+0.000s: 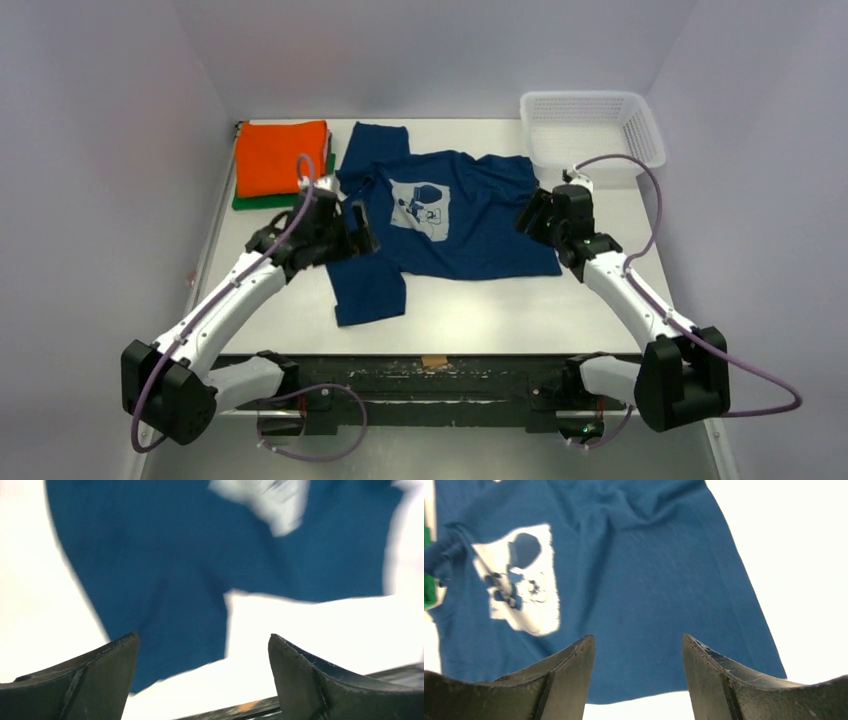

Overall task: Fold and stack the t-shirts
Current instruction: Flatten out the tshirt, then grab the side of the flattened tshirt closest away from the robot with both arms

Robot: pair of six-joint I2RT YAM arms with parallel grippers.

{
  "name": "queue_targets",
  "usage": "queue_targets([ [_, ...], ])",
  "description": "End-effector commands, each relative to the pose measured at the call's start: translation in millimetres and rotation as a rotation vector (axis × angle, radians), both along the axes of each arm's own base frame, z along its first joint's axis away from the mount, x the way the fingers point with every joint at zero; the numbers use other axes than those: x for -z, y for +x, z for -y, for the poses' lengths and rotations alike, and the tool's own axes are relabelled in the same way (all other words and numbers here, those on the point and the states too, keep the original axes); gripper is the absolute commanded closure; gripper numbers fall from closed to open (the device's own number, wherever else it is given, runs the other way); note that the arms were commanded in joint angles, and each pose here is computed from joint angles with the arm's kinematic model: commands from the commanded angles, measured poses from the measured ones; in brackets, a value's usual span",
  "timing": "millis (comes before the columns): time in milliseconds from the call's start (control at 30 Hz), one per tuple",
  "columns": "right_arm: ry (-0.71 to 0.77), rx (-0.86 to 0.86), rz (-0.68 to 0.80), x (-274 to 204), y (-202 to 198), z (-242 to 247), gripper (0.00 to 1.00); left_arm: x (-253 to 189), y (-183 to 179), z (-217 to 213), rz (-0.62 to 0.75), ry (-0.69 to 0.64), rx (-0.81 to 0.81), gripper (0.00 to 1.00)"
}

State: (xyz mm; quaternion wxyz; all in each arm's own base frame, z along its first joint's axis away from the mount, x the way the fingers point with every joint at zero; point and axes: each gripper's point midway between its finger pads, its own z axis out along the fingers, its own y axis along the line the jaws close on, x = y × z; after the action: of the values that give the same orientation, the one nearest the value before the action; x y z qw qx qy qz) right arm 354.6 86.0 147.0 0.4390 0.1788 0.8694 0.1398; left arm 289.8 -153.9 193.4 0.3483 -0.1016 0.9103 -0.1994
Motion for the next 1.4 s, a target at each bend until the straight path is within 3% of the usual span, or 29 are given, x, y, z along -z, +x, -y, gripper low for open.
queue_targets([
  [0, -0.01, 0.095, -0.042, 21.3, -29.2, 18.2, 0.37, 109.5, -77.6, -45.2, -0.305, 0.161, -0.165, 0.07],
  [200, -0.001, 0.103, -0.045, 25.7, -34.7, 19.2, 0.37, 165.2, -127.2, -45.5, -0.402, 0.067, -0.169, 0.22],
  [333, -0.01, 0.104, -0.074, 33.2, -33.3, 19.1, 0.37, 174.9, -120.9, -40.0, -0.407, 0.053, -0.172, 0.4],
  [433, -0.02, 0.117, -0.084, 37.2, -32.4, 21.4, 0.37, 179.7, -114.5, -36.7, -0.425, 0.064, -0.17, 0.48],
  [567, -0.041, 0.152, -0.103, 43.5, -32.1, 27.6, 0.37, 186.6, -116.0, -26.2, -0.481, 0.053, -0.124, 0.74],
  [667, -0.051, 0.212, -0.129, 51.2, -34.8, 35.6, 0.37, 189.2, -123.8, -21.9, -0.507, 0.044, -0.093, 1.0],
  [833, -0.096, 0.344, -0.179, 66.4, -42.6, 58.2, 0.37, 183.4, -136.5, -30.6, -0.49, 0.059, -0.091, 1.0],
  [1367, -0.058, 0.472, -0.335, 121.4, -51.8, 87.2, 0.51, 170.8, -156.4, -24.1, -0.479, -0.02, -0.021, 1.0],
])
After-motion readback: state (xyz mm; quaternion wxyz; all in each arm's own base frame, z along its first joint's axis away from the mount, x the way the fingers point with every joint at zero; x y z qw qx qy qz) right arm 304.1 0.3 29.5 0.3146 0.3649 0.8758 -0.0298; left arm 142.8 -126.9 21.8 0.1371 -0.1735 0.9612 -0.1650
